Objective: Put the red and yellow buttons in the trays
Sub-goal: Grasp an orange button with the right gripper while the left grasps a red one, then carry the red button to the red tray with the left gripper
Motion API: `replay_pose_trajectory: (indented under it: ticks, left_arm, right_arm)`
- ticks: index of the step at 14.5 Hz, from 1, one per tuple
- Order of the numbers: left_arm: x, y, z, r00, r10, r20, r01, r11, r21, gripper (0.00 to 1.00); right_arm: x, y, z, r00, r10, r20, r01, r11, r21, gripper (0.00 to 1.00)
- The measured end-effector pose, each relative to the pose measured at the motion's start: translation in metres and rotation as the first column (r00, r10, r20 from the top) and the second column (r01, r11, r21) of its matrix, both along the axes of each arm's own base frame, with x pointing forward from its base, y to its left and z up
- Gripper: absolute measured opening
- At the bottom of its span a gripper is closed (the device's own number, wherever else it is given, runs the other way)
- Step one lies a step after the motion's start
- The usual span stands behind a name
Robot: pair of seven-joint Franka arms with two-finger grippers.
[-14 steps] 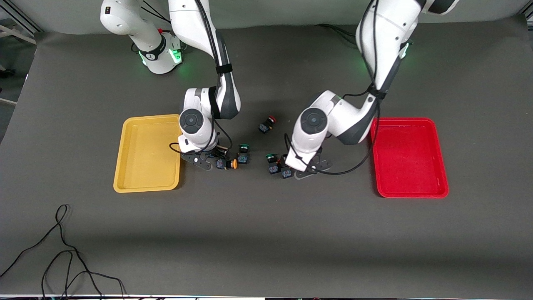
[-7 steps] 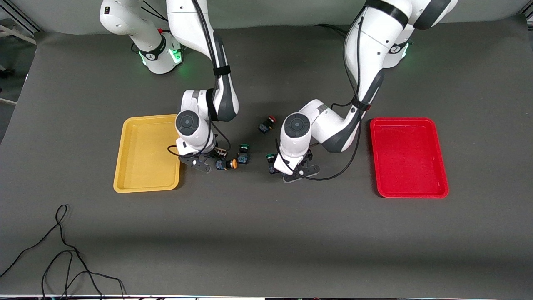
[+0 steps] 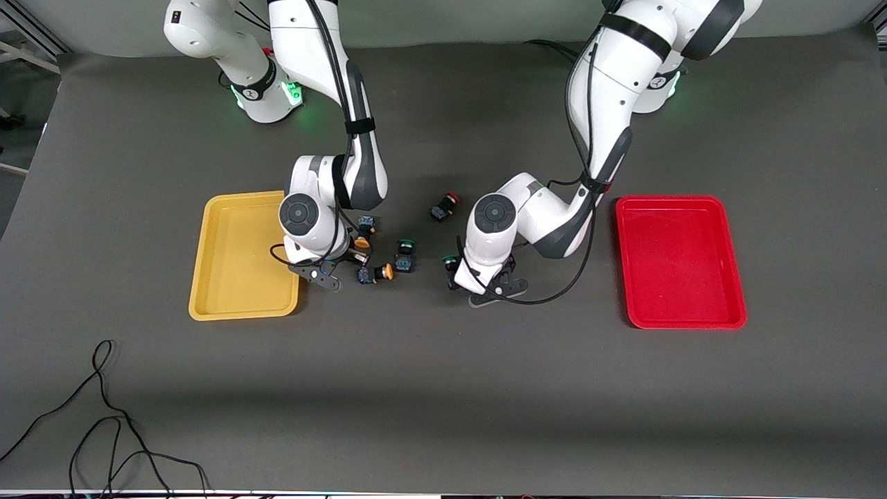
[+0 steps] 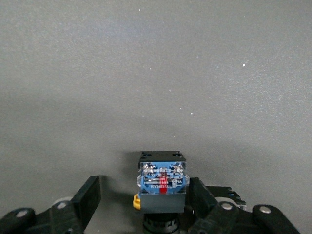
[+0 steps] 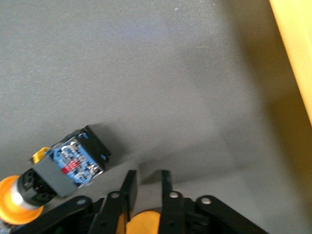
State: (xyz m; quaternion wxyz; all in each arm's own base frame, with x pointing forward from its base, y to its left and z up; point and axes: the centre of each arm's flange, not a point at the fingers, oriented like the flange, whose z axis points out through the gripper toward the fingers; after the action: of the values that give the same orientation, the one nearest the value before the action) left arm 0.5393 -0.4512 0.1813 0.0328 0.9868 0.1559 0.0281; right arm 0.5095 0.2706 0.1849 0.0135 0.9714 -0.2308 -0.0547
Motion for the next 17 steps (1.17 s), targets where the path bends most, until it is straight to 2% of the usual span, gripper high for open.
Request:
replay_pose_trajectory:
  ticks: [2,3,4,6,7,9,11,14,17]
  left_arm:
    - [0.003,-0.002,0.004,1.0,0.0,0.006,0.0,1.0,-0.002,0.63]
    - [0.006,-0.002,0.008,1.0,0.002,0.007,-0.002,1.0,0.002,0.49]
    - [0.01,-0.002,0.014,1.0,0.005,0.0,-0.005,1.0,0.014,0.41]
    - [0.021,-0.002,0.034,1.0,0.014,-0.027,-0.013,0.998,0.057,0.41]
    - [0.029,0.0,0.05,0.999,0.009,-0.043,-0.005,0.996,0.086,0.41]
    - [0.045,0.018,0.087,0.993,-0.067,-0.094,0.08,0.986,0.149,0.41]
    - [0.064,0.061,0.131,0.969,-0.184,-0.166,0.214,0.959,0.187,0.41]
    - [0.094,0.16,0.184,0.907,-0.327,-0.266,0.379,0.909,0.175,0.41]
    - [0.1,0.245,0.189,0.829,-0.453,-0.327,0.512,0.85,0.12,0.41]
  right_arm:
    - [0.003,0.008,0.009,1.0,0.011,0.013,-0.011,1.0,0.018,0.55]
    - [0.004,0.013,0.014,1.0,0.018,0.019,-0.019,0.999,0.028,0.64]
    - [0.004,0.017,0.019,0.999,0.026,0.024,-0.027,0.999,0.038,0.75]
    - [0.001,0.024,0.025,0.999,0.045,0.019,-0.045,0.998,0.049,0.94]
    - [-0.002,0.027,0.026,0.998,0.054,0.008,-0.055,0.997,0.054,1.0]
    - [-0.015,0.033,0.02,0.997,0.07,-0.019,-0.069,0.996,0.058,1.0]
    - [-0.032,0.039,0.005,0.995,0.089,-0.05,-0.086,0.995,0.052,1.0]
    - [-0.051,0.039,-0.014,0.992,0.099,-0.075,-0.097,0.995,0.032,1.0]
    - [-0.055,0.032,-0.019,0.989,0.117,-0.09,-0.117,0.993,0.002,1.0]
